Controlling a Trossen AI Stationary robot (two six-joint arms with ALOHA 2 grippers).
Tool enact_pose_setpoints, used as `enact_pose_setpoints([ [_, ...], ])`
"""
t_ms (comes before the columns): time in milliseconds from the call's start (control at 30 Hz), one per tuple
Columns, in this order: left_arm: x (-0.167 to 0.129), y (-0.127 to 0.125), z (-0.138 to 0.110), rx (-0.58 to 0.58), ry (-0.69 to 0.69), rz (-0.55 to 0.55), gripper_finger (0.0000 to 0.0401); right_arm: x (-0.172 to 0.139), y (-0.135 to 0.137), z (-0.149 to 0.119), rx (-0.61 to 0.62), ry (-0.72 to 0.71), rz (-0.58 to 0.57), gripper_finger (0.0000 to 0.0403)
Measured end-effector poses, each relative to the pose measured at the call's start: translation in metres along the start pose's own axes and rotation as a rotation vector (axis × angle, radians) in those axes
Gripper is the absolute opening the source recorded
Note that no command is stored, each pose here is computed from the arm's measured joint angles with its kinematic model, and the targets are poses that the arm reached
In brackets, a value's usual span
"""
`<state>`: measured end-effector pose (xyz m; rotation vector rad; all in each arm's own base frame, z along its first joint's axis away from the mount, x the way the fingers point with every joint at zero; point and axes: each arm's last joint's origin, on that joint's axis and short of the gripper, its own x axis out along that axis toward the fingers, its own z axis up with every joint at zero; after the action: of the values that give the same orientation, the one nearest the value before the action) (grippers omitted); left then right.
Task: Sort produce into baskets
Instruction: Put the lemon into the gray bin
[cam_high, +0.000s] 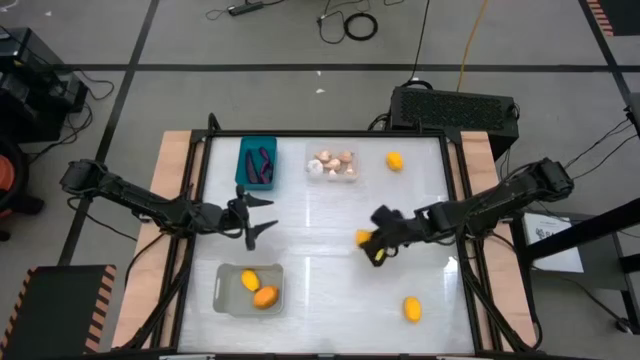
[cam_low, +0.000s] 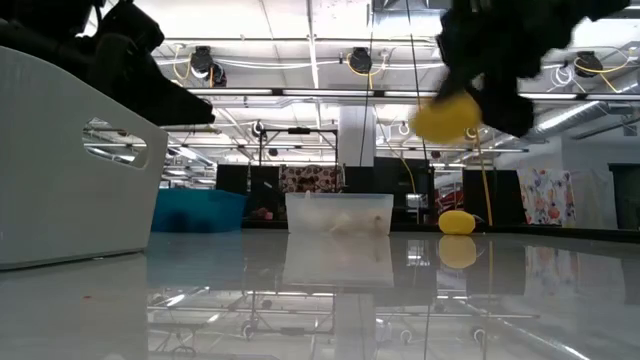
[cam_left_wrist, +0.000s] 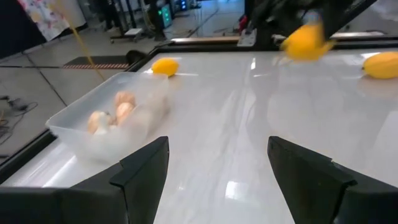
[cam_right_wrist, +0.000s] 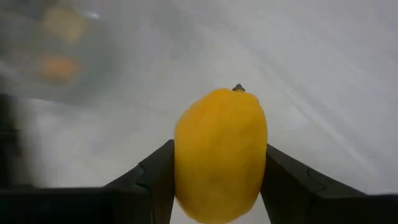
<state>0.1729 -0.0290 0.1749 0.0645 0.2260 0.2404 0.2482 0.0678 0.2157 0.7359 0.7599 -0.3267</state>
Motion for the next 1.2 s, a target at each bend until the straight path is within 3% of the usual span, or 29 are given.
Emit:
enact_pose_setpoints([
  [167, 0.0, 0.0, -0.001, 0.003, 0.005, 0.009, 0.0281, 0.001, 0.038, 0.01, -0.175, -0.227, 0.315, 0.0184],
  [333, 0.0, 0.001, -0.001, 0.004, 0.005, 0.021, 0.0281, 0.018, 0.062, 0.006, -0.285, -0.378, 0.455, 0.0184],
  [500, 0.0, 0.001, -0.001, 0.003, 0.005, 0.023, 0.0281, 0.051, 0.09, 0.008, -0.399, -0.366, 0.432, 0.0184],
  [667, 0.0, 0.001, -0.001, 0.004, 0.005, 0.025, 0.0281, 0.087, 0.132, 0.019, -0.536, -0.323, 0.479, 0.0185],
  [867, 0.0, 0.001, 0.0, 0.001, 0.002, 0.026, 0.0281, 0.126, 0.173, 0.03, -0.759, -0.307, 0.421, 0.0185],
  [1200, 0.0, 0.001, -0.001, 0.004, 0.005, 0.025, 0.0281, 0.184, 0.19, 0.045, -0.861, -0.279, 0.336, 0.0185],
])
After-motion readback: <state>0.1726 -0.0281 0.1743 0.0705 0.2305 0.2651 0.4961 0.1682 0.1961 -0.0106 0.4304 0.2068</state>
